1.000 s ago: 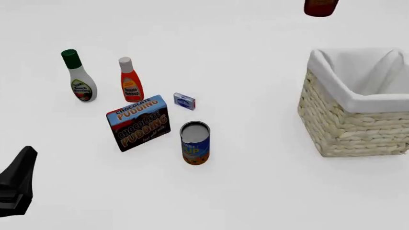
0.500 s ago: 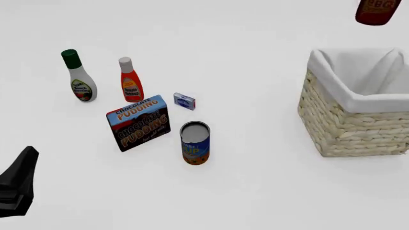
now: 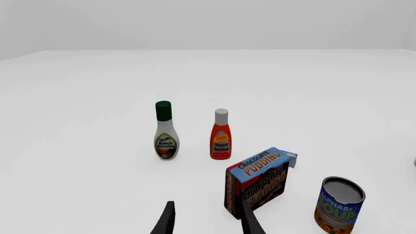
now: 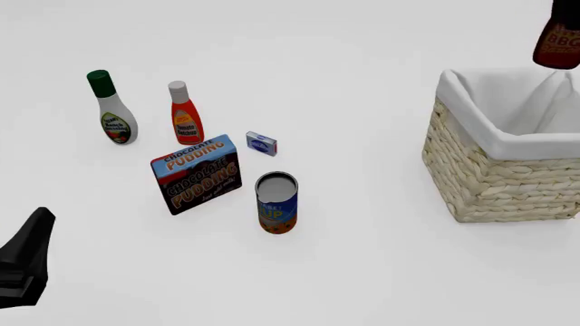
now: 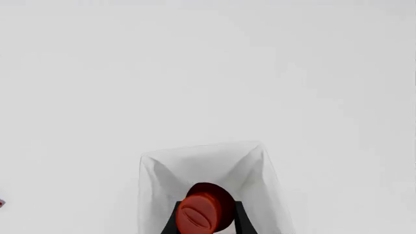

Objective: Pick the bbq sauce and place it in the basket.

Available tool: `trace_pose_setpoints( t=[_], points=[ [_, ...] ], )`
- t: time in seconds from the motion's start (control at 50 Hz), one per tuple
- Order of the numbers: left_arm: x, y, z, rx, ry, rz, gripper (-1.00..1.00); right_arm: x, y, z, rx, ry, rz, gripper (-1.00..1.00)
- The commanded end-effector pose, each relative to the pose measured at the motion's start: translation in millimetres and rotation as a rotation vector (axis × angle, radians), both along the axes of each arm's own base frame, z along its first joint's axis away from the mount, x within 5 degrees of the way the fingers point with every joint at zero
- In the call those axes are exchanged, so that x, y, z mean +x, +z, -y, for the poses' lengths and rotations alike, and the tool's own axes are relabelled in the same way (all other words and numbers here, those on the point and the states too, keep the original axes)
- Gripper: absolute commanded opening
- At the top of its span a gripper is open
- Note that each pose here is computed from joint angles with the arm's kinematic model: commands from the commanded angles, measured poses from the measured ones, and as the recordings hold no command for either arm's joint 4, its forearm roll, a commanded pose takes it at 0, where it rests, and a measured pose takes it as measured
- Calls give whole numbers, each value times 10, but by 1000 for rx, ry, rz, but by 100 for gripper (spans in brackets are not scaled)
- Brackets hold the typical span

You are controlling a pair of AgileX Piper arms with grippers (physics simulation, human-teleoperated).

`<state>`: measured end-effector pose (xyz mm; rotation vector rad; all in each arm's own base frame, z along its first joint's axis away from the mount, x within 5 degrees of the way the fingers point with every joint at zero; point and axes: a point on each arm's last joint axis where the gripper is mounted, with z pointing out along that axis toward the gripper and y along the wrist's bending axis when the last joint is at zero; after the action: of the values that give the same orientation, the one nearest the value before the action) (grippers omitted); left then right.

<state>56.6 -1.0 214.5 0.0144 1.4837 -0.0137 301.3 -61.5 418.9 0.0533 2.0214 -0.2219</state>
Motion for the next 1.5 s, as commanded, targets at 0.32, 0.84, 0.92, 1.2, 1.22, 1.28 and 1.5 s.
trace_pose_setpoints(
  t=[0.32, 0.84, 0.92, 1.2, 1.22, 1.28, 1.5],
  points=[
    [0, 0, 0, 0, 0, 0, 100, 198, -526, 187, 48, -60, -66, -100],
    [0, 0, 0, 0, 0, 0, 100, 396, -957, 151, 84, -52, -123, -100],
    [0, 0, 0, 0, 0, 0, 100, 434, -1016, 135, 89, -48, -130, -100],
    [0, 0, 0, 0, 0, 0, 100, 513, -1233, 145, 99, -49, -160, -100],
    [0, 0, 0, 0, 0, 0, 100, 519, -1253, 146, 101, -50, -163, -100],
    [0, 0, 0, 0, 0, 0, 100, 535, -1314, 150, 105, -51, -171, -100],
    [0, 0, 0, 0, 0, 0, 100, 573, -1482, 164, 115, -57, -195, -100]
  ],
)
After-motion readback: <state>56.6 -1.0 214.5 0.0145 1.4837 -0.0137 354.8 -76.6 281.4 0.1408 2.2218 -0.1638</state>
